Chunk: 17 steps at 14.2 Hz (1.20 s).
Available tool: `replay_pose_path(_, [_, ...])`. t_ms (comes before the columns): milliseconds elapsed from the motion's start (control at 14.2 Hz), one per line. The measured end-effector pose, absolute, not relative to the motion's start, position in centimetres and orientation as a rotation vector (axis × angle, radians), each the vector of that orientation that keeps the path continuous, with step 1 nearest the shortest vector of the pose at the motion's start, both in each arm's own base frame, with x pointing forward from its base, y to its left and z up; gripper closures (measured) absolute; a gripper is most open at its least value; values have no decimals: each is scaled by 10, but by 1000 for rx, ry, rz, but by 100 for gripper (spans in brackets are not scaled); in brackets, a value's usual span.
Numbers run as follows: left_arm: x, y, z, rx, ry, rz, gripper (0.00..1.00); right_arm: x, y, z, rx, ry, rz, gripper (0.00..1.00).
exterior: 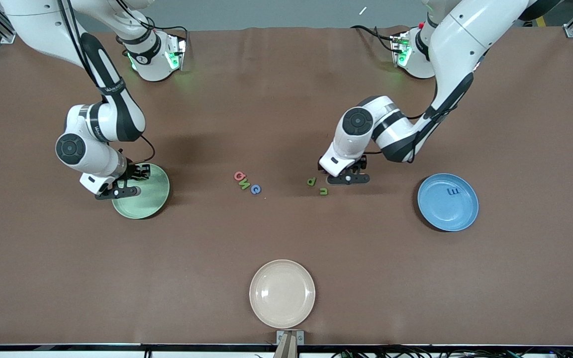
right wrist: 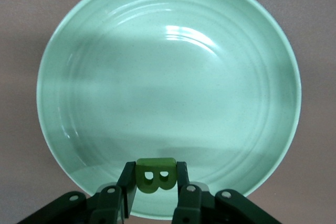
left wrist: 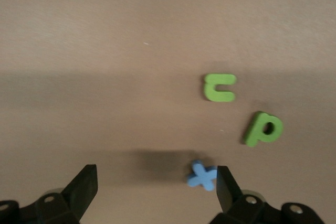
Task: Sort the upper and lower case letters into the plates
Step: 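Drop the B on the green plate while the left gripper grasps the x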
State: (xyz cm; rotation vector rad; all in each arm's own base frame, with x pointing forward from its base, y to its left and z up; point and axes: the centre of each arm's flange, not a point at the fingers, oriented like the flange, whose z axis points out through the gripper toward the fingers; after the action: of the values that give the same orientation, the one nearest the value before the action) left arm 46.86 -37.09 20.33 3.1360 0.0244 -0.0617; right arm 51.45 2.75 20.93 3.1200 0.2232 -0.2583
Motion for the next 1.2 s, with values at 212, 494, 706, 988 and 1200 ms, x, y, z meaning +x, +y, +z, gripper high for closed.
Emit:
replay_pose_path(212, [464,-387,197,3114,9,-74,0,512,27,206,3119,221,-266,65])
replay_pose_path(494, [458,-400,185,3094,-6,-102,2,509,26,191,3115,220,-282,65])
replay_pose_path(706, [456,-404,175,3099,-15,-100,7,508,26,186,3114,220,-291,50])
replay_pose_path(988, [454,-409,168,3115,-27,-88,21,512,32,195,3116,222,-331,11])
replay_pose_path(1200, [456,-411,171,3110,-26,-79,40,531,61,235,3157,121,-403,0])
